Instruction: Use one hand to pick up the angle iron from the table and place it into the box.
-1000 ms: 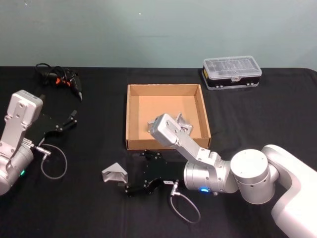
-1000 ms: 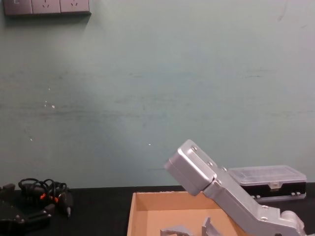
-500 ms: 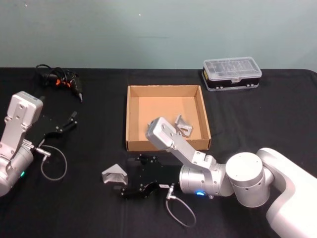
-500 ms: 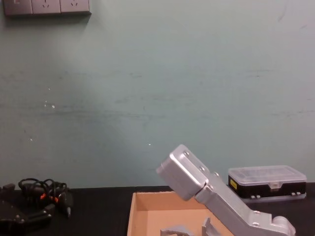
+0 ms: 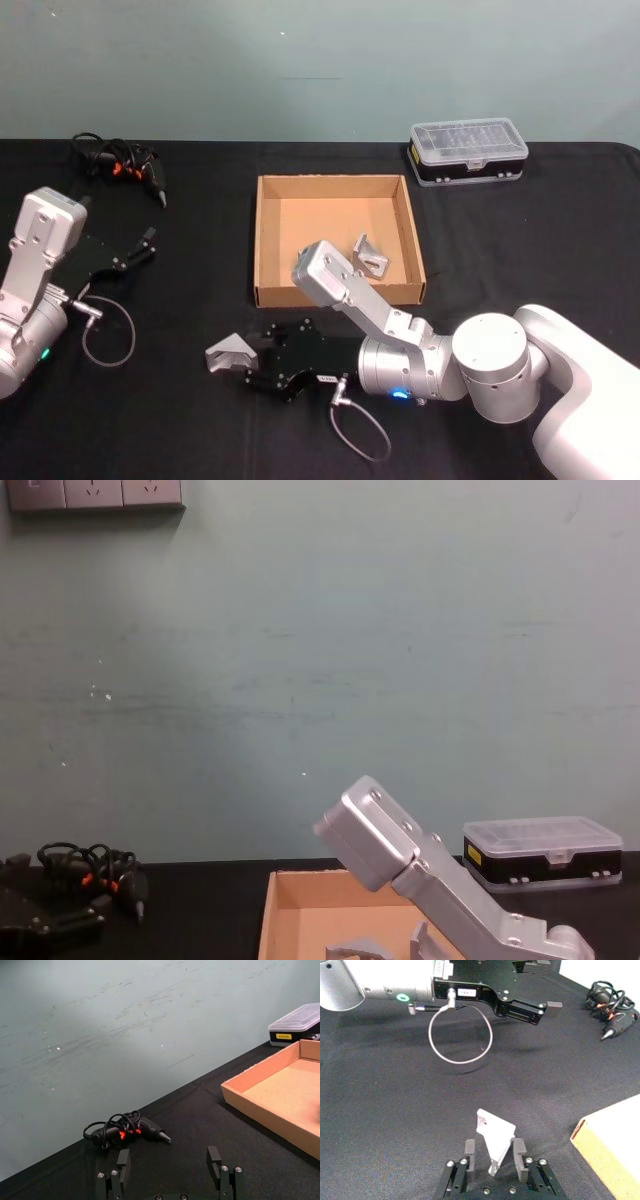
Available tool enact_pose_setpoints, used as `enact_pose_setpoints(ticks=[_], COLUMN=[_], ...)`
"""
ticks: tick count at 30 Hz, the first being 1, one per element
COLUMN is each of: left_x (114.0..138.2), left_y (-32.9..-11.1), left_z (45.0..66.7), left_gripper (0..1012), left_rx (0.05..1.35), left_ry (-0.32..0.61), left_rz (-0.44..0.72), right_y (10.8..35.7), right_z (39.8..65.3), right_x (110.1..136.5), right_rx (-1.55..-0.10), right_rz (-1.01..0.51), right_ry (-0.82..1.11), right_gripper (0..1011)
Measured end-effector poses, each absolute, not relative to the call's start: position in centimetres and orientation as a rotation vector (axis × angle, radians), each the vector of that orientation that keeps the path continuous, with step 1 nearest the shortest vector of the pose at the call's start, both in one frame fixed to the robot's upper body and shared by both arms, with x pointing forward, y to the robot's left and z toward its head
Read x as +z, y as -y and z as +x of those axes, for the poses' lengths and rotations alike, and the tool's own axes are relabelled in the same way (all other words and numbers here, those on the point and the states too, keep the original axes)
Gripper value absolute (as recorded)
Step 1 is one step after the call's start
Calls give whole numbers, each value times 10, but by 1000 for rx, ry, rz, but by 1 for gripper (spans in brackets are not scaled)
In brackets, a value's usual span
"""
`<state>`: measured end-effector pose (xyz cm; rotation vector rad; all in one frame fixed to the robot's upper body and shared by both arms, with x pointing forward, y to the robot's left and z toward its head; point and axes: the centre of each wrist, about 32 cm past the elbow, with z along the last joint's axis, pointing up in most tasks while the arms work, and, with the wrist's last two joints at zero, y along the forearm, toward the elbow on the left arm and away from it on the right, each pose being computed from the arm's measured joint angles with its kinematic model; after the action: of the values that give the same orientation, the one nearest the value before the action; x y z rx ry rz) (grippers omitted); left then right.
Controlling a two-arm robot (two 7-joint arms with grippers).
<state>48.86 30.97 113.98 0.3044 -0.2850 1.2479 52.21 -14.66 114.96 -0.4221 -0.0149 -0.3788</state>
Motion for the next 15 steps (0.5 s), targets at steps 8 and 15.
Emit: enact_pose_setpoints(ticks=[8, 15], left_x=[1140, 1140], left_y=[-310, -310], left_z=[489, 489], left_gripper=[1000, 1000], left_rx=[1248, 1248], left_ry=[285, 285], left_rz=[304, 304], right_y=[146, 145], right_z=[522, 521], right_x=[1148, 1147], right_rx=[-379, -376], right_rz=[-413, -409], right_ry=[14, 14], right_gripper=[274, 105])
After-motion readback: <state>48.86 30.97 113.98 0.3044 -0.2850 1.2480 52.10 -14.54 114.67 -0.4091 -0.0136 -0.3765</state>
